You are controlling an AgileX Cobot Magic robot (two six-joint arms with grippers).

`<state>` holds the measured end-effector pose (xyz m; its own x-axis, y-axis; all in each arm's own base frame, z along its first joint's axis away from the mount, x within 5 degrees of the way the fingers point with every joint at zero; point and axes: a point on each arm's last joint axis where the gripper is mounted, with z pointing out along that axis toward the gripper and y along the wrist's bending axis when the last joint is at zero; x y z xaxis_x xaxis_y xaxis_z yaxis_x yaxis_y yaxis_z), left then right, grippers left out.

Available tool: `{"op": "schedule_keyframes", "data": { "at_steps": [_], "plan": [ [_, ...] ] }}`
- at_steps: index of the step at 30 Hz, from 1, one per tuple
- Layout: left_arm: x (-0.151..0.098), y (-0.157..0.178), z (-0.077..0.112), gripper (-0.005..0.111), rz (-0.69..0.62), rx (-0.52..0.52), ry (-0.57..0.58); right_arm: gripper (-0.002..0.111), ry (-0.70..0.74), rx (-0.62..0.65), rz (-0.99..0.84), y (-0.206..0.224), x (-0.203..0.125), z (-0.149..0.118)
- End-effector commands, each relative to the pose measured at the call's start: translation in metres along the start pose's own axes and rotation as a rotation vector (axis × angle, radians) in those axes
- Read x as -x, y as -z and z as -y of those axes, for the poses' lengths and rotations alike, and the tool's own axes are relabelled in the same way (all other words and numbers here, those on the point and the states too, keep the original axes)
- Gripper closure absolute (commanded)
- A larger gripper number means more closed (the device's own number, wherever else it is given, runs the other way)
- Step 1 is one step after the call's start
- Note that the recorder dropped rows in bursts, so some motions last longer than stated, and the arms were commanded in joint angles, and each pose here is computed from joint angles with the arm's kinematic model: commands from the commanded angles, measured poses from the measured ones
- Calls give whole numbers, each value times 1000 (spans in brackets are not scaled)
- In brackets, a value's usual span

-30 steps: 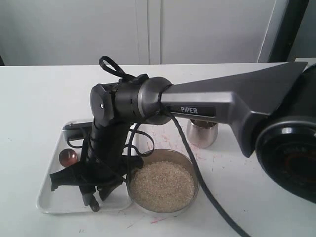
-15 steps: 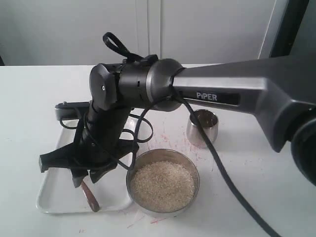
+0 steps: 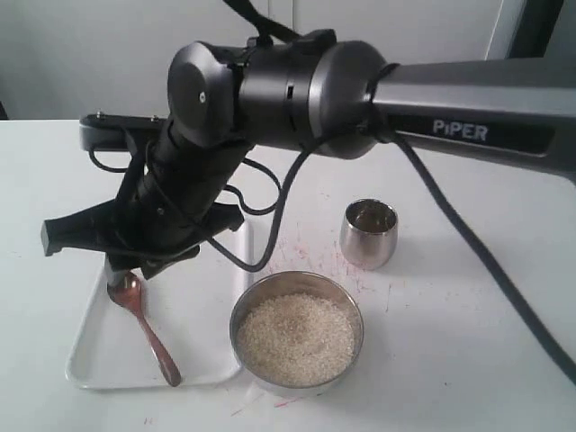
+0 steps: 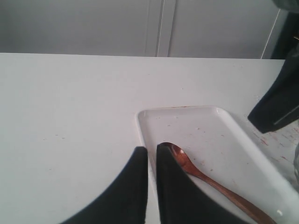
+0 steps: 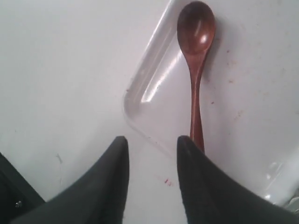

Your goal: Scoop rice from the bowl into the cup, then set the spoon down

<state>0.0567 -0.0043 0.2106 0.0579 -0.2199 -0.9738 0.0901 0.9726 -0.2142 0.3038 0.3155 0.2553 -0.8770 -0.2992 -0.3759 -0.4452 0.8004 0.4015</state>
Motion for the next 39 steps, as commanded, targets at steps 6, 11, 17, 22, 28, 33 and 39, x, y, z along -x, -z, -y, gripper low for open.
{"op": "schedule_keyframes", "data": {
  "at_steps": [6,11,17,22,28,33,39],
  "plan": [
    [2,1,1,92,10,-8,6,78,120,39,112,56,4,-16],
    [2,1,1,92,10,-8,6,87,185,56,160,87,1,-25],
    [2,1,1,92,10,-8,6,95,245,79,233,129,-7,-34],
    [2,1,1,92,10,-8,6,99,290,91,268,155,-14,-39],
    [2,1,1,92,10,-8,6,99,321,108,317,188,-26,-44],
    [2,1,1,92,10,-8,6,99,331,115,364,210,-40,-44],
    [2,1,1,92,10,-8,6,99,339,122,427,231,-63,-39]
  ]
}}
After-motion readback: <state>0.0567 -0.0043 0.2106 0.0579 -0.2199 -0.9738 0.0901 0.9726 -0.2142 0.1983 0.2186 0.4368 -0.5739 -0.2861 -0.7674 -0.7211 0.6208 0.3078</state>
